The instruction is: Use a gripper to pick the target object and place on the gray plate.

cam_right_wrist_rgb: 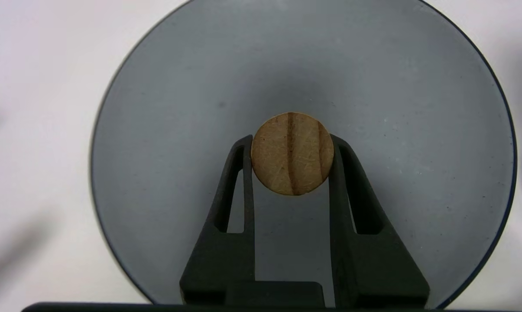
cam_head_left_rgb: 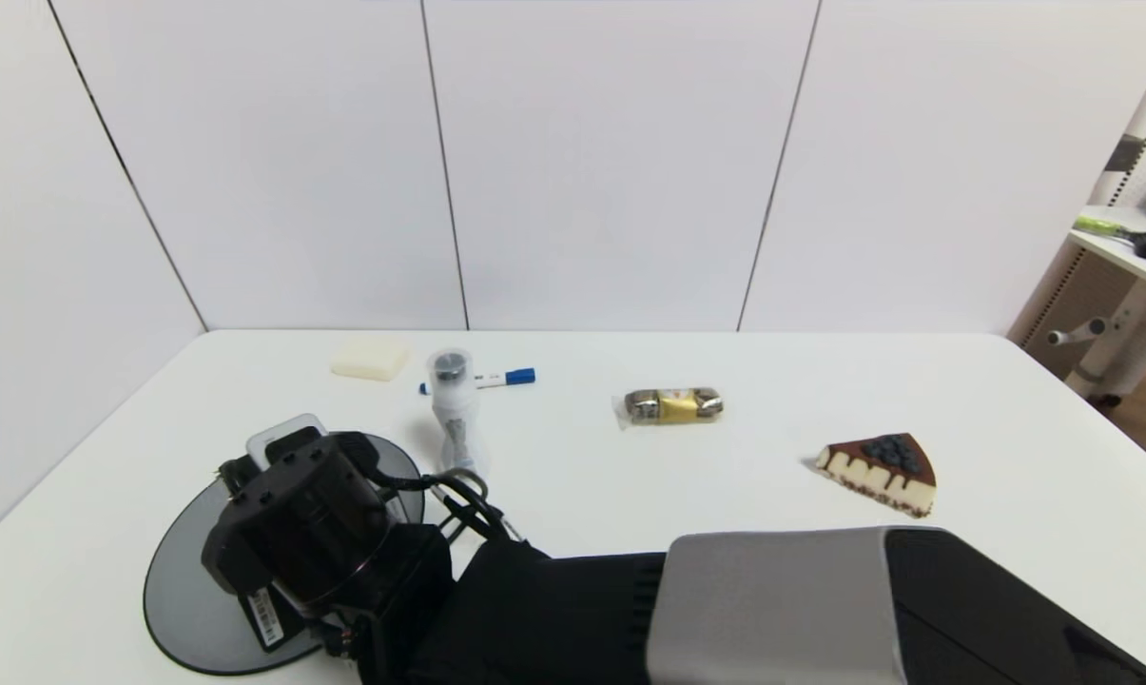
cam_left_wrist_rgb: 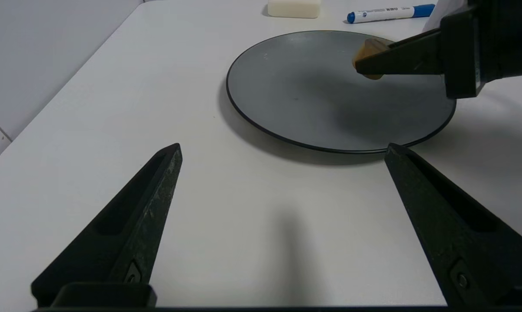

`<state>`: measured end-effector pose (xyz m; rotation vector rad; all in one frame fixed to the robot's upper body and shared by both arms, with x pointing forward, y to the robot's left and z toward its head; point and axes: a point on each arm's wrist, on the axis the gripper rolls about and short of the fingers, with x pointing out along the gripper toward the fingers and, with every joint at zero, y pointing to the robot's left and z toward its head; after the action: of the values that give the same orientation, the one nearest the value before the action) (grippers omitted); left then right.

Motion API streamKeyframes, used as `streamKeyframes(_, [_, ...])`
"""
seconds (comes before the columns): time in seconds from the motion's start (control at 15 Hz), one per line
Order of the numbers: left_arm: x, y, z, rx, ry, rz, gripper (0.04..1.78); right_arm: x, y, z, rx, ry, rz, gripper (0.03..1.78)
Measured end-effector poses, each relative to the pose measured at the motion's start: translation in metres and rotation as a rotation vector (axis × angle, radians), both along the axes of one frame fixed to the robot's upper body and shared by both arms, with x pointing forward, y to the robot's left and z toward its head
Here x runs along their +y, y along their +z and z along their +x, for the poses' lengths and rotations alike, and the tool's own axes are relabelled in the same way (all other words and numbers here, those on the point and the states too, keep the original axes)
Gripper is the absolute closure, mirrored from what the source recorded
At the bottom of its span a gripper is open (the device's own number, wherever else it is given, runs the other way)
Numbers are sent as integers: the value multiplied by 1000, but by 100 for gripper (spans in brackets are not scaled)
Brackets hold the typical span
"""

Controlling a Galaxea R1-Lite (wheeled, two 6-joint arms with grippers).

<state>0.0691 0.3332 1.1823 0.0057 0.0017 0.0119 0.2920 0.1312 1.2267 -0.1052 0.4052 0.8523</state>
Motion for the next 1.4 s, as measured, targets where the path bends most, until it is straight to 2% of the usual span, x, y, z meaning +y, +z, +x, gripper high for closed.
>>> streamKeyframes(0.2, [0, 0, 0, 0, 0, 0, 13, 1, -6, 4, -5, -1, -19, 135])
streamKeyframes(0.4, [0, 0, 0, 0, 0, 0, 13, 1, -8, 7, -8, -7, -14, 132])
streamKeyframes(0.6, [0, 0, 0, 0, 0, 0, 13, 1, -8, 7, -10, -2, -16, 92])
streamKeyframes(0.8, [0, 0, 0, 0, 0, 0, 13, 1, -9, 6, -10, -2, -21, 65])
streamKeyframes(1.0, [0, 0, 0, 0, 0, 0, 13, -6, 3, 4, -10, -6, -19, 48])
streamKeyframes(1.2, [0, 0, 0, 0, 0, 0, 13, -33, 26, -2, -6, -21, -27, 36])
streamKeyframes(1.4, [0, 0, 0, 0, 0, 0, 13, -78, 61, -6, -10, -53, -18, 28])
